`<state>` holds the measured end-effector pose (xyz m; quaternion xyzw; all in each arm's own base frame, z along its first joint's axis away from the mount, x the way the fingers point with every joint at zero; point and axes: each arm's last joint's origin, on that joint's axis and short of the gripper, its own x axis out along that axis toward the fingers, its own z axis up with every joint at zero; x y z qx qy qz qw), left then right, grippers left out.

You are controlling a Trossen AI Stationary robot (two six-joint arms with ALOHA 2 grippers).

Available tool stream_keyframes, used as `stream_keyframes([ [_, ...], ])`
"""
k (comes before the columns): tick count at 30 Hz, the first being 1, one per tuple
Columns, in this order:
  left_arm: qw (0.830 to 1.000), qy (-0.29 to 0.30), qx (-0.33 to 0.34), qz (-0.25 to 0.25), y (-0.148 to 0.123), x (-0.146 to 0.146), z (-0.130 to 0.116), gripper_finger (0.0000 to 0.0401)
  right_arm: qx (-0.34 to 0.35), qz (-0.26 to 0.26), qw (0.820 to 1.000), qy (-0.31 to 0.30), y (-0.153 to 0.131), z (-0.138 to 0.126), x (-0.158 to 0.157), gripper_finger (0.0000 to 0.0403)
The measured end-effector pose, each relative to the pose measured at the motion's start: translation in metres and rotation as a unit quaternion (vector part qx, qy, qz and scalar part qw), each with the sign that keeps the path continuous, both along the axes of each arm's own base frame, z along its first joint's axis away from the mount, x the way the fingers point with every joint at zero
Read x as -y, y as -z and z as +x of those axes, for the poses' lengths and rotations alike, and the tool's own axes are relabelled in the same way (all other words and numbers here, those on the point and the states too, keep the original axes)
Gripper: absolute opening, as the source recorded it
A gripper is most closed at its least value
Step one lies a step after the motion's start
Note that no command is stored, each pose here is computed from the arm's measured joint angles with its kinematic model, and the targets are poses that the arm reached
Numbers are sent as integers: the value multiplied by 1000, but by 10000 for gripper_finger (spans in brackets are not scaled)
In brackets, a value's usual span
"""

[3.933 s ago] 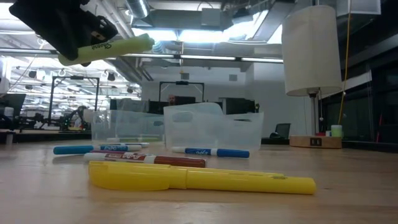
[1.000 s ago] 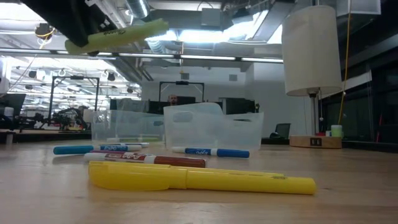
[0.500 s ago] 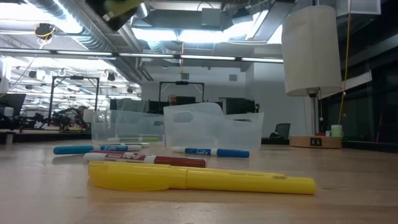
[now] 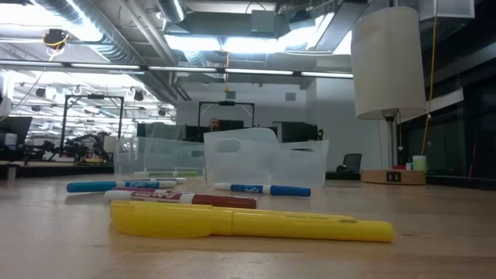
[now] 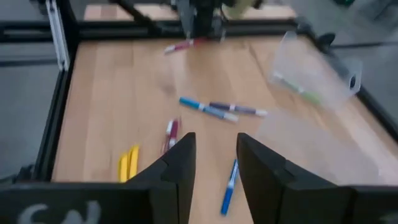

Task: Pick & Place Markers
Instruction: Put the light green highlighter into the black bin

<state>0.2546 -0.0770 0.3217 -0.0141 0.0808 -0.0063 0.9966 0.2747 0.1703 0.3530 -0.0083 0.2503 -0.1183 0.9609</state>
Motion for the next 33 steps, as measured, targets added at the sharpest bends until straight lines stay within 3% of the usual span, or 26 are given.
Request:
stream_keyframes([
  [6,998,-41,48,11,-23,-26,-17,64,100,-14,995,13,-24,27,26,115],
  [12,994,-43,95,12,-44,-43,-37,64,203,-20,979,9,-50,46,53,115],
  [21,990,-41,135,18,-59,-56,-58,64,243,1,970,-16,-59,61,91,118],
  [26,991,-24,129,17,-57,-59,-55,64,255,5,967,-11,-61,65,108,149],
  [33,993,-22,118,19,-53,-65,-49,64,269,12,962,-48,-64,69,124,219],
])
